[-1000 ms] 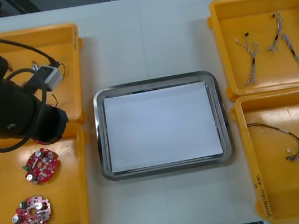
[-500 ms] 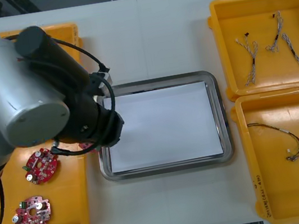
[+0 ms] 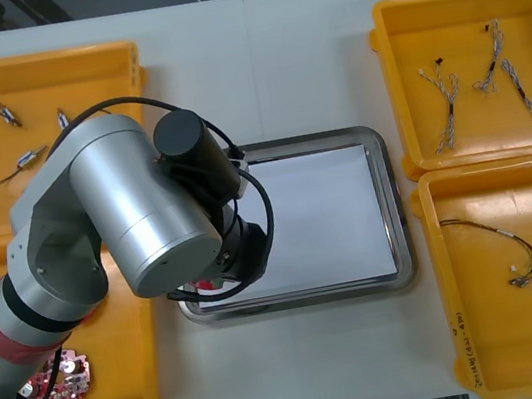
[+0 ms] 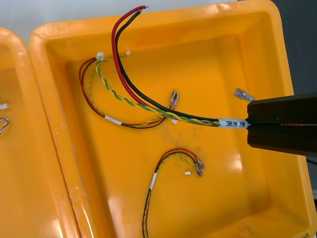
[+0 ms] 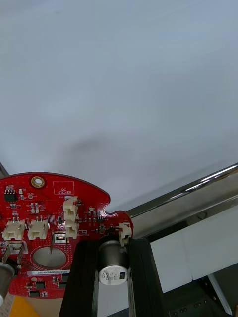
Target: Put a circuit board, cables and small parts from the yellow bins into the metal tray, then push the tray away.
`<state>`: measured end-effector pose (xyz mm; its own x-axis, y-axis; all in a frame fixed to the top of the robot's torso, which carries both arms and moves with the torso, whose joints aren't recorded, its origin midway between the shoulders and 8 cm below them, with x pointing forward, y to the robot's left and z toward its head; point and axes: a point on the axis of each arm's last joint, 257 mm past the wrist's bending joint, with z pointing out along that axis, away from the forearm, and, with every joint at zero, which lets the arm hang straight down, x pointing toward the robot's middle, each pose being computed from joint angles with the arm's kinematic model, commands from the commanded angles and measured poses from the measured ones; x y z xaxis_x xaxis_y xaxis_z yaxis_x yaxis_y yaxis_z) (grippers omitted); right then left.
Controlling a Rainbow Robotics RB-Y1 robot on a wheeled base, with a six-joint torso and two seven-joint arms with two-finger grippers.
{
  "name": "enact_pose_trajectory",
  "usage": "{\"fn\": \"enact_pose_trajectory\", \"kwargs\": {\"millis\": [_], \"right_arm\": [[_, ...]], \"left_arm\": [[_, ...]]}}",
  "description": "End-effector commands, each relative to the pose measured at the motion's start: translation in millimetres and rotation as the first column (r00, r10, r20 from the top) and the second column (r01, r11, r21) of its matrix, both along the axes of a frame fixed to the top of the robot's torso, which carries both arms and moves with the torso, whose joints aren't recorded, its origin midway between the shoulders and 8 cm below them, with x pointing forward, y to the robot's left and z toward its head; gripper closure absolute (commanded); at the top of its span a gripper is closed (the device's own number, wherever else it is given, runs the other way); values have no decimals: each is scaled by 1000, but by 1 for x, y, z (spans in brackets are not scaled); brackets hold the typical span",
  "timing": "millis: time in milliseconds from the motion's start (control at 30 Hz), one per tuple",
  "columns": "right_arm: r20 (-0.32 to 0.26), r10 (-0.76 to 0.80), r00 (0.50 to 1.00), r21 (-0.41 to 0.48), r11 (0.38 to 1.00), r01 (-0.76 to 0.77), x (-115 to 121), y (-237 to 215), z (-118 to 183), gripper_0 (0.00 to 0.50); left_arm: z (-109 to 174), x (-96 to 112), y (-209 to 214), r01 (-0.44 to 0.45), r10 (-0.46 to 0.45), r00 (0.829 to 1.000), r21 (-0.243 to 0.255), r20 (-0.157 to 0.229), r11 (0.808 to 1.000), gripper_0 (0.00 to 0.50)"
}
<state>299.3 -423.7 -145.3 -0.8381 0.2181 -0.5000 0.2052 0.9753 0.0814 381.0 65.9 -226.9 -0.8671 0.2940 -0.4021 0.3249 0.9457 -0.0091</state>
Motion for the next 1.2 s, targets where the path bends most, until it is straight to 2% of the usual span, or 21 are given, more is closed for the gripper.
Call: {"fn": "enact_pose_trajectory", "kwargs": {"millis": [33, 400, 600, 1200], "right_arm": [[-7, 158, 987, -147, 977, -157, 10, 3, 18, 500], [-46, 389, 920, -269, 882, -386, 28, 25, 31, 500], [-65, 463, 884, -302, 835, -459, 33, 45, 35, 500], [-124, 614, 780, -294, 728, -620, 31, 92, 26, 500]], "left_arm": [[4, 9, -28, 17, -16, 999, -34, 34, 999, 498], [-24, 14, -34, -8, 8, 1000, -22, 21, 1000, 498], [-34, 15, -36, -24, 25, 999, -46, 28, 999, 499], [-49, 10, -25, -48, 48, 999, -36, 13, 998, 492]]}}
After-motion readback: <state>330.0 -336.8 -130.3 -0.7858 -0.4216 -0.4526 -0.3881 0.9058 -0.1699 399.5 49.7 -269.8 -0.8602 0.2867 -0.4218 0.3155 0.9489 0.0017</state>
